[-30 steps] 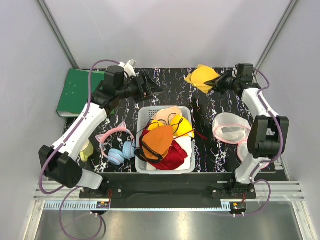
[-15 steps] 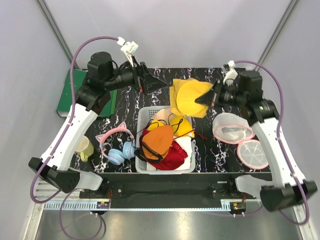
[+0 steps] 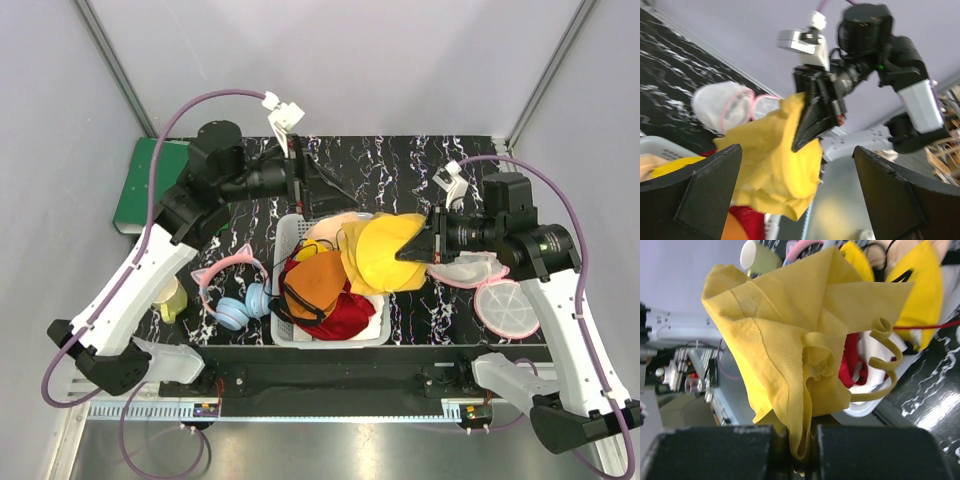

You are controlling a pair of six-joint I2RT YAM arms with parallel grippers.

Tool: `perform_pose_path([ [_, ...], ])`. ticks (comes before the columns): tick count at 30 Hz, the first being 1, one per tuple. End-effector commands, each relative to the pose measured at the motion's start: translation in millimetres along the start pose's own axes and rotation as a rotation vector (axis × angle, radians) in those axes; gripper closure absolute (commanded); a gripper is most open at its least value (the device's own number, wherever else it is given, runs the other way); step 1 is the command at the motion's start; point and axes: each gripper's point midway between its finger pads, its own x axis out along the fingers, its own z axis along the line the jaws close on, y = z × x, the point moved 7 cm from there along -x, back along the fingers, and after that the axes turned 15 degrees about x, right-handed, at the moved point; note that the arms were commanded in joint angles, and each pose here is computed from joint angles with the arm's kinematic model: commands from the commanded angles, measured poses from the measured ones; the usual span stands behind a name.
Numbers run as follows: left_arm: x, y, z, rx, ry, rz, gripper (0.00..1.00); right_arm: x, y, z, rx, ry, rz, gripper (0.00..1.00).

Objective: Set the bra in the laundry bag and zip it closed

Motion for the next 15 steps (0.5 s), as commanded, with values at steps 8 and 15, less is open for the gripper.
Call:
perform_pose_path([
  [8, 36.6, 39.0, -22.3, -0.068, 0.064, 0.187, 0.01, -16.8, 26.4, 26.8, -0.083, -0.105, 0.106, 1.00],
  [15, 51.9, 62.5, -19.3, -0.101, 0.114, 0.277, 0.01, -18.8, 29.6, 33.4, -0.119, -0.107, 0.122, 1.00],
])
